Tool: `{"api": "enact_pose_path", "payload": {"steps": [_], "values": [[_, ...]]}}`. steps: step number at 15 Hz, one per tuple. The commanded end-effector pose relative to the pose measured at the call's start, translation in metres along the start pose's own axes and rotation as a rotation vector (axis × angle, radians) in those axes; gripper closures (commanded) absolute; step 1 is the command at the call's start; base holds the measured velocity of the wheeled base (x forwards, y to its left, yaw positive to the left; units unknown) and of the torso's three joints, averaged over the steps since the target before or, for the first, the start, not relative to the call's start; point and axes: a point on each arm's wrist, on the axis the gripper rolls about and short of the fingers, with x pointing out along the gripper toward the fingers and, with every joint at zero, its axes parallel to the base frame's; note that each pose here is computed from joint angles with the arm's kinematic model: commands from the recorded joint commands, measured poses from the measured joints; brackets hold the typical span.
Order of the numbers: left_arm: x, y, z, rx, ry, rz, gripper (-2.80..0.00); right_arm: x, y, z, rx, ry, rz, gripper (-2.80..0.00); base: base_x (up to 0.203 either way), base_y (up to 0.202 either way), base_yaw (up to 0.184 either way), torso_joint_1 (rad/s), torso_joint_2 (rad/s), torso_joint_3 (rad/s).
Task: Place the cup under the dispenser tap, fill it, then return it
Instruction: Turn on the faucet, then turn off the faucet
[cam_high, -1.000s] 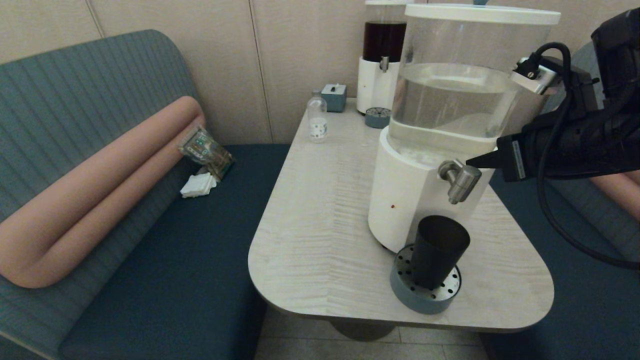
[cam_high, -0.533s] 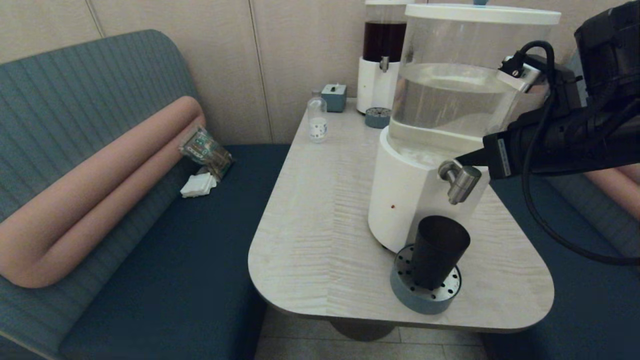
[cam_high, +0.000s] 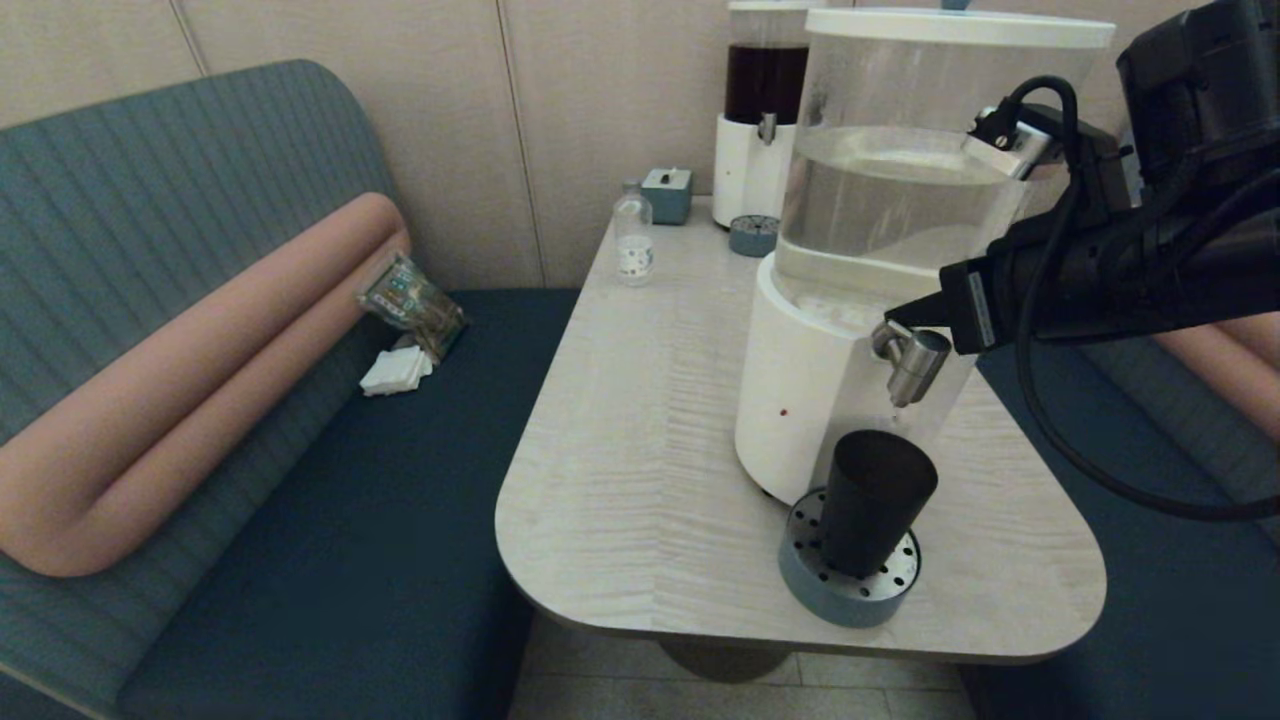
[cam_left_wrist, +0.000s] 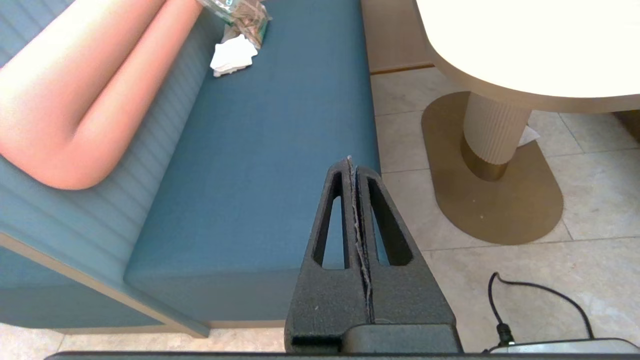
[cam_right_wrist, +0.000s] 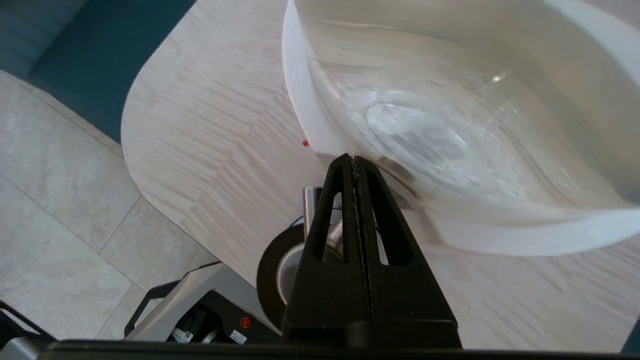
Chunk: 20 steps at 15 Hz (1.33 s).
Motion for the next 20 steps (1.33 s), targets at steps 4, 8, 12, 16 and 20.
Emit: {"api": "enact_pose_path", "payload": {"steps": [4, 8, 12, 16, 20], "values": [[0.0, 0.0, 0.0, 0.001, 0.002, 0.0, 0.0, 0.003, 0.004, -0.001, -0.006, 0.01, 0.016, 0.0, 0.0, 0.0, 0.0, 0.0, 0.0, 0.0], [0.0, 0.0, 0.0, 0.001, 0.002, 0.0, 0.0, -0.001, 0.001, 0.005, -0.003, -0.017, 0.002, 0.0, 0.0, 0.0, 0.0, 0.0, 0.0, 0.0], [0.0, 0.0, 0.0, 0.001, 0.002, 0.0, 0.0, -0.015, -0.009, 0.006, 0.015, -0.041, -0.03, 0.0, 0.0, 0.0, 0.0, 0.0, 0.0, 0.0], [0.0, 0.0, 0.0, 0.002, 0.002, 0.0, 0.0, -0.048, -0.018, 0.001, 0.031, -0.087, -0.039, 0.0, 0.0, 0.0, 0.0, 0.0, 0.0, 0.0], [0.0, 0.0, 0.0, 0.001, 0.002, 0.0, 0.0, -0.089, -0.028, -0.014, 0.057, -0.118, -0.091, 0.0, 0.0, 0.0, 0.0, 0.0, 0.0, 0.0]]}}
